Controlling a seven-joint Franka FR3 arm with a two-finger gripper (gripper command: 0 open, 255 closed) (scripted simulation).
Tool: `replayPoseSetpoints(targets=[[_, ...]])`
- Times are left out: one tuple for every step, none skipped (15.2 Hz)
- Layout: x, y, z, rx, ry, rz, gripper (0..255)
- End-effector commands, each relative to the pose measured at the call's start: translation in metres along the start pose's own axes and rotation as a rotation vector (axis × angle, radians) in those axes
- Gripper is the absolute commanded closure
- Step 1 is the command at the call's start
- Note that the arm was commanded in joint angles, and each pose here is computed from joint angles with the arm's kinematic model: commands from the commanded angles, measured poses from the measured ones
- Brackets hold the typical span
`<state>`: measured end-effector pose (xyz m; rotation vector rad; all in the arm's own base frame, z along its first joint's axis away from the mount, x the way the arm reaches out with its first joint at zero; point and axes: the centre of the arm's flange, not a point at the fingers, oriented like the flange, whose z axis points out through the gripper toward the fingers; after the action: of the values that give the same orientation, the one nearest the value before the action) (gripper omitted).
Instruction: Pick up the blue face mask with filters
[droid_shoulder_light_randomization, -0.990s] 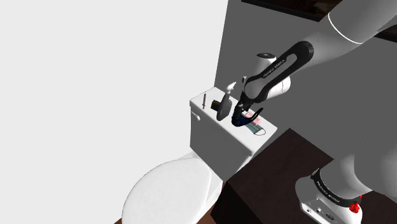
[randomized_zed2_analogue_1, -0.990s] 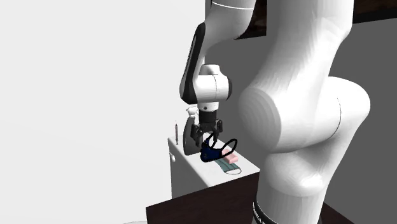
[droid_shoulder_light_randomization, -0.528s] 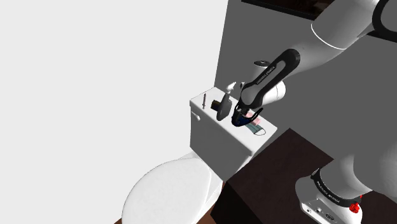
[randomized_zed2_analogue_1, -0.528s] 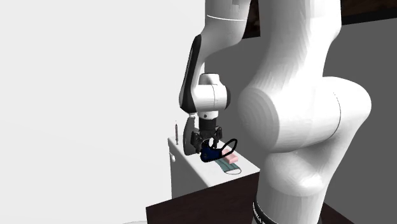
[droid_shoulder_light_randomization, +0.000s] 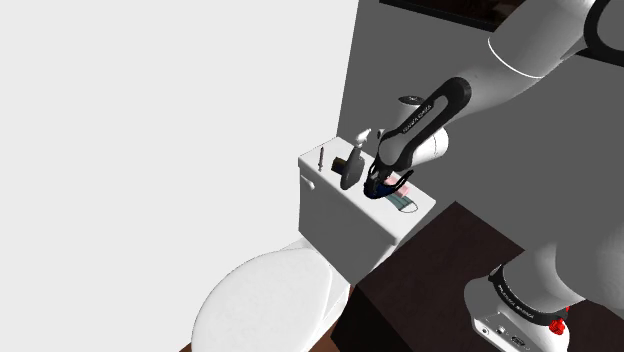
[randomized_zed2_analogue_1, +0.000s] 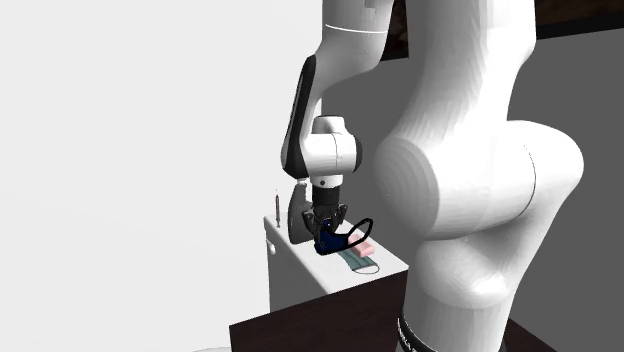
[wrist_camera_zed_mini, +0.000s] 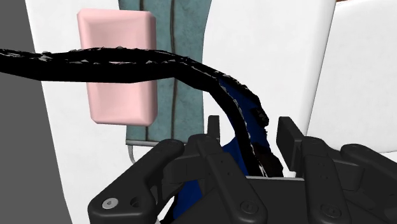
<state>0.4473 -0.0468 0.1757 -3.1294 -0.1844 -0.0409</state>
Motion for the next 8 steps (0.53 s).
replayPoseSetpoints(targets=[[0.0, 0.0, 0.0, 0.0, 0.0, 0.0, 255], [0.001, 0.001, 0.001, 0.0, 0.0, 0.0, 255], [0.001, 0.001, -0.004, 0.0, 0.0, 0.0, 255], [0.001, 0.001, -0.01, 0.0, 0.0, 0.0, 255], [0.001, 0.001, -0.015, 0.0, 0.0, 0.0, 255], [0.001, 0.001, -0.02, 0.0, 0.0, 0.0, 255], [0.001, 0.001, -0.025, 0.0, 0.0, 0.0, 255], [0.001, 0.001, -0.031, 0.0, 0.0, 0.0, 255]])
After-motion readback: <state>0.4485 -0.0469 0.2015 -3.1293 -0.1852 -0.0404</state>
